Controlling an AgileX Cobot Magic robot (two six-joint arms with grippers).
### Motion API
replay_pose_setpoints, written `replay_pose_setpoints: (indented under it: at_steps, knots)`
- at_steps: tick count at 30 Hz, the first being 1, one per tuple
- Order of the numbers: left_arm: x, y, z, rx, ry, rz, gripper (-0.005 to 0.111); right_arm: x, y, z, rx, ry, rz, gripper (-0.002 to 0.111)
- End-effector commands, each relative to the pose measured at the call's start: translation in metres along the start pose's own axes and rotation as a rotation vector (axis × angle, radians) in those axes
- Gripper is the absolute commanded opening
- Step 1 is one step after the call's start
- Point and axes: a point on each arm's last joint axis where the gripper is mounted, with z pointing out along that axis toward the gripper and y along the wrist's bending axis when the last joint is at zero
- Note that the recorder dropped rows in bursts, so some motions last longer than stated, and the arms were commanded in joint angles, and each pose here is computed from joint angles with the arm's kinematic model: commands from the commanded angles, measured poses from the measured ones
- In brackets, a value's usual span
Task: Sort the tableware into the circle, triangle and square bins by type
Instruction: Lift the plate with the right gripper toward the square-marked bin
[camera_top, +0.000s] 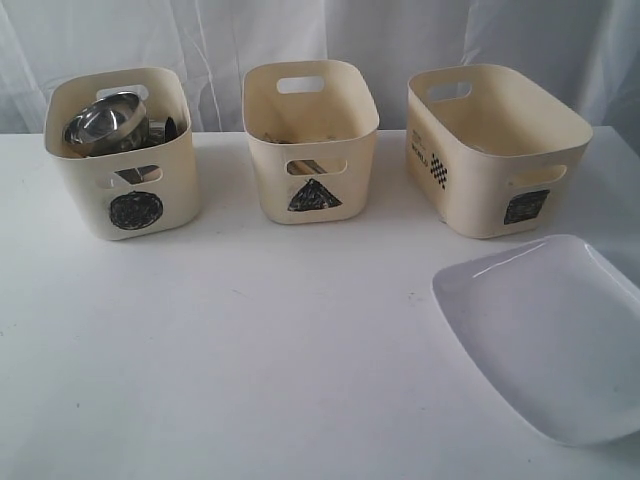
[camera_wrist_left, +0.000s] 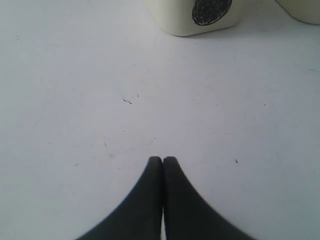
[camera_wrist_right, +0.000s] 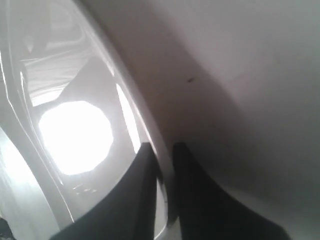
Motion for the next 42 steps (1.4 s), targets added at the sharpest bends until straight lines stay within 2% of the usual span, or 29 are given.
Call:
replay_pose_setpoints:
  at_steps: [1, 5, 14, 16, 21, 25, 36, 42]
  knots:
    - [0.001, 0.0, 0.001, 0.003, 0.006, -0.015, 0.0, 0.004, -0.001, 0.023, 0.054, 0.056, -0.063, 0.0]
    - [0.001, 0.0, 0.001, 0.003, 0.006, -0.015, 0.0, 0.008, 0.036, 0.02, -0.063, 0.119, -0.13, 0.0]
    - [0.001, 0.0, 0.001, 0.003, 0.006, -0.015, 0.0, 0.012, 0.105, -0.012, -0.025, 0.032, -0.268, 0.0]
    - [0.001, 0.0, 0.001, 0.003, 0.006, -0.015, 0.0, 0.015, 0.115, -0.018, -0.018, 0.01, -0.258, 0.0]
    - [0.001, 0.0, 0.001, 0.003, 0.006, -0.015, 0.0, 0.016, 0.129, -0.03, -0.012, -0.036, -0.215, 0.0]
    - [0.001, 0.0, 0.001, 0.003, 0.006, -0.015, 0.0, 0.013, 0.143, -0.039, -0.068, -0.091, -0.184, 0.0]
    - [0.001, 0.0, 0.001, 0.003, 0.006, -0.015, 0.0, 0.021, 0.169, -0.06, -0.109, -0.153, -0.255, 0.0]
    - [0.001, 0.0, 0.001, 0.003, 0.006, -0.015, 0.0, 0.007, 0.2, -0.08, -0.318, -0.337, -0.226, 0.0]
